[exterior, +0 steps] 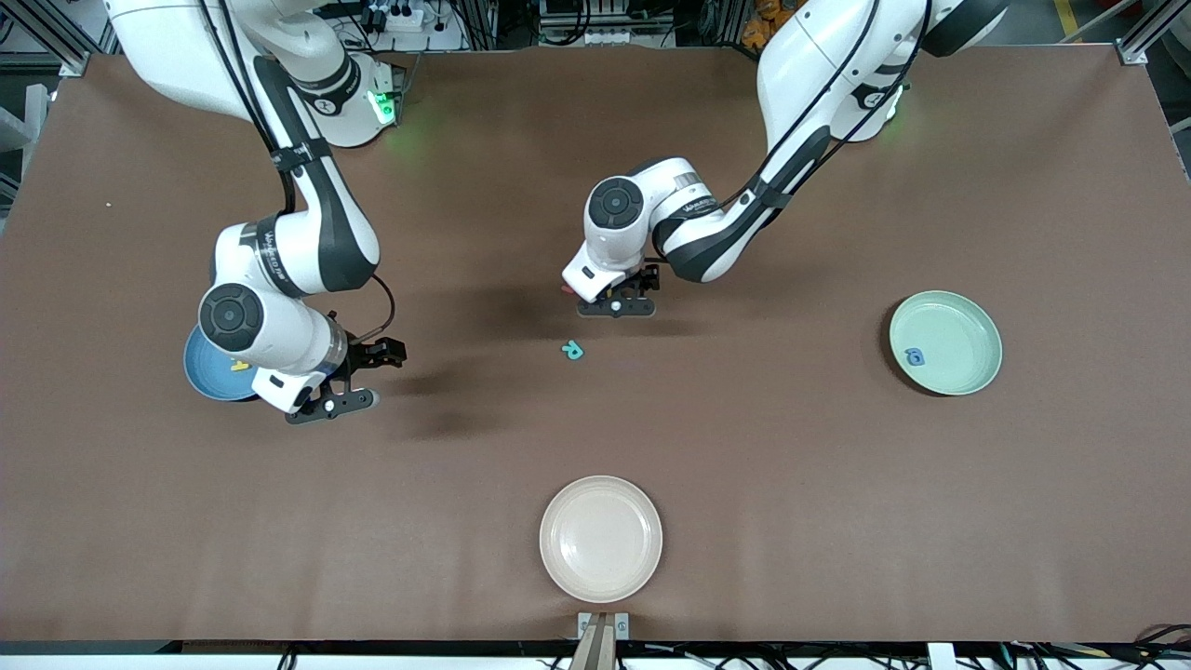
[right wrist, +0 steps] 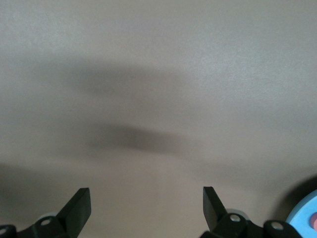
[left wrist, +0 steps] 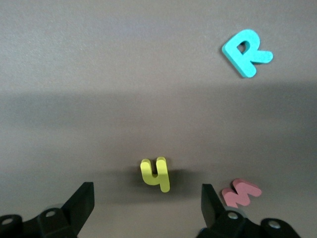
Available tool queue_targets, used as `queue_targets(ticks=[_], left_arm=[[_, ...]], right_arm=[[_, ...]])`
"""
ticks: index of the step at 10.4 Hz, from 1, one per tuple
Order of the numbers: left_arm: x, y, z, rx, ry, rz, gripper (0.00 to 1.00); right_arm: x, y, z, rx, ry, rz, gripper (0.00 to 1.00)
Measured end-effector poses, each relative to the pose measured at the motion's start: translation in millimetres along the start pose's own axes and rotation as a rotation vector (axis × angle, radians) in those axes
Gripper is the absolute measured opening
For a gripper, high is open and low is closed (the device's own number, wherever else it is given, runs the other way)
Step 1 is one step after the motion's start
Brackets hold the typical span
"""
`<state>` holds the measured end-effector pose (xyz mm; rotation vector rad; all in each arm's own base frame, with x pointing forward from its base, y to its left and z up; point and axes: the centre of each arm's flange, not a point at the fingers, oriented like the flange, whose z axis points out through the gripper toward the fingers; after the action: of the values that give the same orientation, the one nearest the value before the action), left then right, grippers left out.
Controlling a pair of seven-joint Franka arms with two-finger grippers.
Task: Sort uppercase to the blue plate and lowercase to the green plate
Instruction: 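Grasp the yellow h with the left gripper while the right gripper withdraws, then carry the yellow h toward the green plate while the right gripper reaches letters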
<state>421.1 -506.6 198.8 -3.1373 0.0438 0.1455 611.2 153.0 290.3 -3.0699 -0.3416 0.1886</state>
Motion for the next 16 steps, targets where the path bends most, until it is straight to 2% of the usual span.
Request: queue_targets(ticks=[1,5,6,10,13,15,16], left_arm=[[-2,1,3,0.004,-0.003,0.002,0.9],[-4,-1,24,0.042,-0.006,0.002,0.83],[-6,0,26,0.044,-0.008,0.005,0.78],[-4,6,22,0.034,0.001,0.005,0.71],[-6,10,29,0.034,-0.007,0.01,0.71],[-5,11,28,0.031,-0.005,0.009,0.65],[-4,12,26,0.027,-0.002,0.009,0.48]], right_arm=[[-1,-2,3,0.002,-0.008,-0.002,1.0],[-4,-20,9,0.01,-0.02,0.004,1.0],[-4,-19,9,0.01,-0.02,0.005,1.0],[-4,-19,9,0.01,-0.02,0.006,1.0],[-4,-21,9,0.012,-0.02,0.009,1.0],[-5,-32,11,0.018,-0.023,0.029,1.0],[-6,-39,11,0.021,-0.025,0.037,1.0]])
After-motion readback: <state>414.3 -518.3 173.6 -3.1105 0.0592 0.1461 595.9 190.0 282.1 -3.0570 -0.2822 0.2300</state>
